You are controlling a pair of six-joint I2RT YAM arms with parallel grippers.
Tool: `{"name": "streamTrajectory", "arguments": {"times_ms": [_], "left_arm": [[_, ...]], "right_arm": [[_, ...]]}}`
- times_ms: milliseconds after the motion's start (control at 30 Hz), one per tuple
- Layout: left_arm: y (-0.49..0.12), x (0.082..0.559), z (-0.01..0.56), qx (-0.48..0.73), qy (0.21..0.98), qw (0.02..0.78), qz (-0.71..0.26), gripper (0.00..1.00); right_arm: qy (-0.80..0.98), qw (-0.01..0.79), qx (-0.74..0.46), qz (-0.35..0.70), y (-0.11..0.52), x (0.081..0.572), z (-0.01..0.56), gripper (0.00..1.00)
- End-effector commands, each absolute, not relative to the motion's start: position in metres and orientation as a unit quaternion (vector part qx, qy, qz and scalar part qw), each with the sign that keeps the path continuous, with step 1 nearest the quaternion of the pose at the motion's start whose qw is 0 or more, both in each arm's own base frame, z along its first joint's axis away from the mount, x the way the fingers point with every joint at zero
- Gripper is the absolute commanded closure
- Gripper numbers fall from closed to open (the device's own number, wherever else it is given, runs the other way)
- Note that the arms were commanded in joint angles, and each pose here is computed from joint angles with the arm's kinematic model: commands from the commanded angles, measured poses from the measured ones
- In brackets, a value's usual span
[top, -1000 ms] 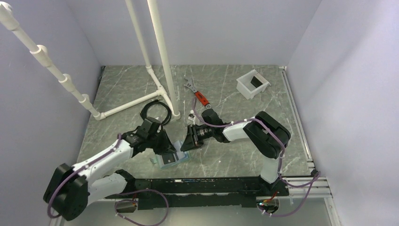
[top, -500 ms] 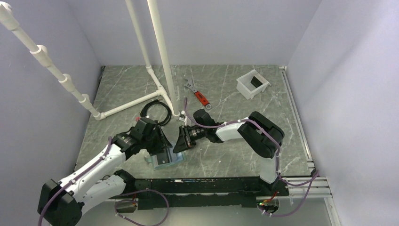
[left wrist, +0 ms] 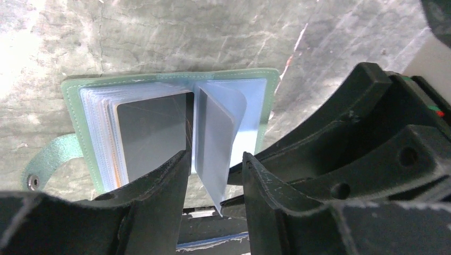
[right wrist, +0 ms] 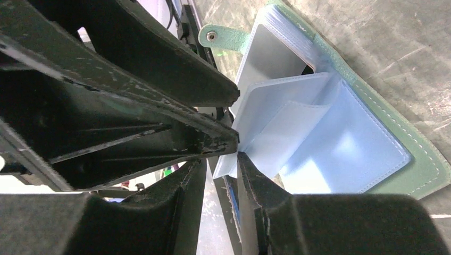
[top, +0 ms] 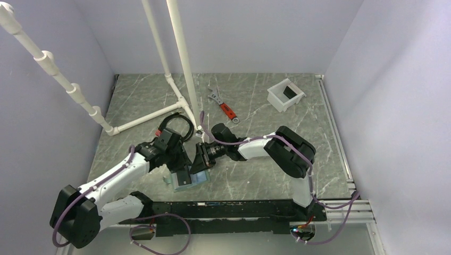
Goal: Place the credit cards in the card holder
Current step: Insert the credit card into the card holder.
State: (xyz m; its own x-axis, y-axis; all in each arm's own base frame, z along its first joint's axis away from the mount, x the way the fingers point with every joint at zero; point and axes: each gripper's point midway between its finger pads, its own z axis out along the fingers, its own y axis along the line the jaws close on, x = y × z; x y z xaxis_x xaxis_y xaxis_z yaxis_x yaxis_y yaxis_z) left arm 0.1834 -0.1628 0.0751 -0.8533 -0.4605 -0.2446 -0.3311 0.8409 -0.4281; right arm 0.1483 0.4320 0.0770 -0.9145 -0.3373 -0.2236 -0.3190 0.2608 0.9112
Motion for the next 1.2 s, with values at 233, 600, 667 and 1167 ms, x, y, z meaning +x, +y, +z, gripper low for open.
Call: {"name": "streamTrajectory", "arguments": {"times_ms": [233,600,667,1167], "left_arm": [[-0.134,0.174,0.054,-0.223,0.959,0.148,-0.092,0.58],[-0.109,0.156,0.046,-0.289,0.945,0.143,-0.044,0.54],[-0.107,0.154,0.042,-0.303,0.942,0.140,-0.040,0.54],[-0.104,0.150,0.010,-0.329,0.935,0.130,-0.029,0.75]], "right_arm": [[-0.788,-0.016,0.230,-0.570,0.444,0.153,0.084,0.69],[-0.841,-0.068,0.268,-0.464,0.417,0.167,0.055,0.67],[-0.858,-0.083,0.280,-0.423,0.406,0.173,0.047,0.66],[-0.880,-0.241,0.289,-0.290,0.347,0.230,0.089,0.52]]}}
